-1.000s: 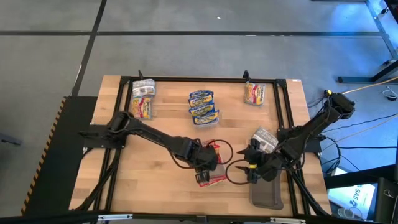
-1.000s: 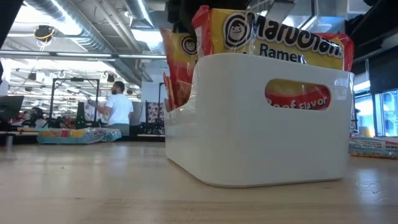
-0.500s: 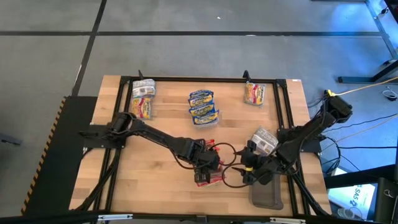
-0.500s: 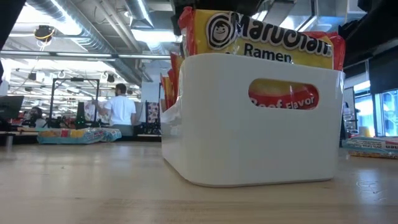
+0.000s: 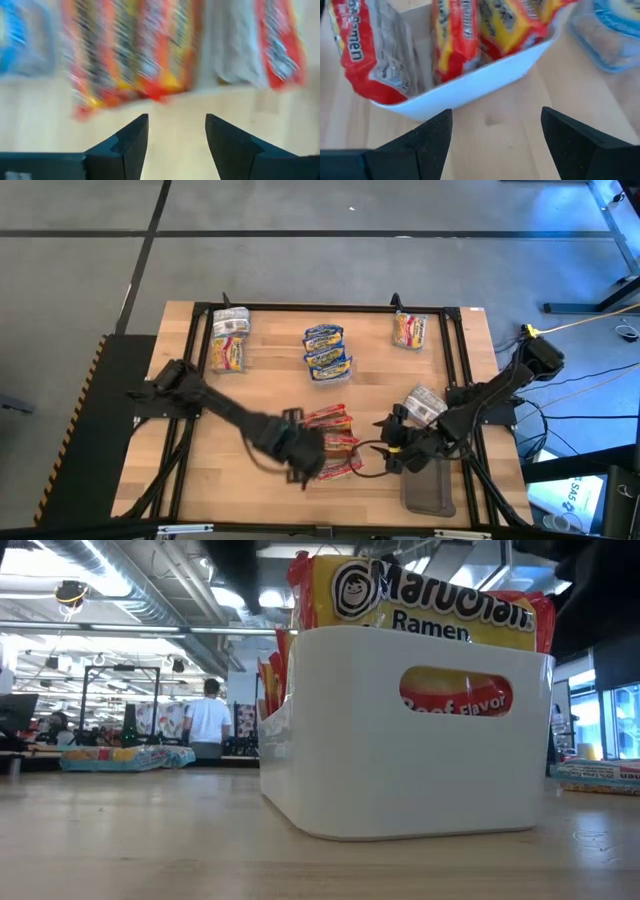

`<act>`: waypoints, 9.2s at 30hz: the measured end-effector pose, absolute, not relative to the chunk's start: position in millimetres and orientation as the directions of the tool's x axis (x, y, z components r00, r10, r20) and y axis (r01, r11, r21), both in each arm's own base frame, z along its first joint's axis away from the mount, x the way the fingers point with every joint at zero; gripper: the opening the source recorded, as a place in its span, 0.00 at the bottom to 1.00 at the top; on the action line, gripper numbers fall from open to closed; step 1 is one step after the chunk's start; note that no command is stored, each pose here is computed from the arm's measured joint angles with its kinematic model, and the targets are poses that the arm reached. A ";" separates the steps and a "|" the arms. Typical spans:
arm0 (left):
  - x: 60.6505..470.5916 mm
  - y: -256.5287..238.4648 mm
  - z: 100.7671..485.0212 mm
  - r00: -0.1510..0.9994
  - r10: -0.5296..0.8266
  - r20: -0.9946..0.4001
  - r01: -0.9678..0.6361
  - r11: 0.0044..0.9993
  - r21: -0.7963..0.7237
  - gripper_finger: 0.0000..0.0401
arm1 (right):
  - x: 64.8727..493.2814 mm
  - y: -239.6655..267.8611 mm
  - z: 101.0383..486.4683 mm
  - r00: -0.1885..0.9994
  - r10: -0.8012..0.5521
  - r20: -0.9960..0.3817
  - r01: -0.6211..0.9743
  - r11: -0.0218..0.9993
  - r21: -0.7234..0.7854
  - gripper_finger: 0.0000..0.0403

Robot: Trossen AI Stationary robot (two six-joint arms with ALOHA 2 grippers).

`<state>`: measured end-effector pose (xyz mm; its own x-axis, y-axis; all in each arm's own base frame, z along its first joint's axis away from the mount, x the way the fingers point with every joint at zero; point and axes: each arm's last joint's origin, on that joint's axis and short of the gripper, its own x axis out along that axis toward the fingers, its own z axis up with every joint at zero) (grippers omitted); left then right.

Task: Sort Maruchan noodles
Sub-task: Adjust the white bin, then put the light blue noodle pack into the black bin

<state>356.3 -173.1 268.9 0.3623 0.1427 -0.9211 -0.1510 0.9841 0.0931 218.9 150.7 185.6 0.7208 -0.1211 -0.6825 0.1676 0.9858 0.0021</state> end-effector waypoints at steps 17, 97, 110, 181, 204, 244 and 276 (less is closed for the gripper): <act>318.6 -198.1 149.5 0.477 0.227 -0.849 -0.460 0.888 -0.022 0.47 | 256.3 144.0 149.4 0.674 -0.006 -0.739 0.035 0.999 0.024 0.36; 297.9 -211.4 190.3 0.624 0.267 -0.735 -0.375 0.927 0.019 0.47 | 188.7 35.3 121.7 -0.109 -0.467 -0.877 0.626 0.654 -0.426 0.60; 298.0 -211.9 191.1 0.639 0.288 -0.713 -0.370 0.928 0.043 0.47 | 193.1 38.1 131.5 -0.124 -0.496 -0.860 0.585 0.663 -0.467 0.31; 309.3 -214.5 196.2 0.700 0.219 -0.679 -0.362 0.930 -0.073 0.47 | 208.5 62.0 233.7 0.603 0.184 -0.776 0.176 0.918 0.355 0.00; 304.2 -226.6 205.0 0.725 0.102 -0.681 -0.256 0.958 -0.129 0.58 | 223.7 62.5 202.1 0.488 0.118 -0.865 0.250 0.931 0.268 0.42; 292.9 -242.5 206.5 0.753 0.094 -0.652 -0.226 0.966 -0.122 0.58 | 265.1 49.2 137.0 0.318 0.361 -0.876 0.023 0.921 0.388 0.31; 287.3 -249.2 215.0 0.771 0.041 -0.635 -0.232 0.947 -0.221 0.58 | 249.5 74.1 170.8 0.388 0.400 -0.831 -0.097 0.914 0.394 0.00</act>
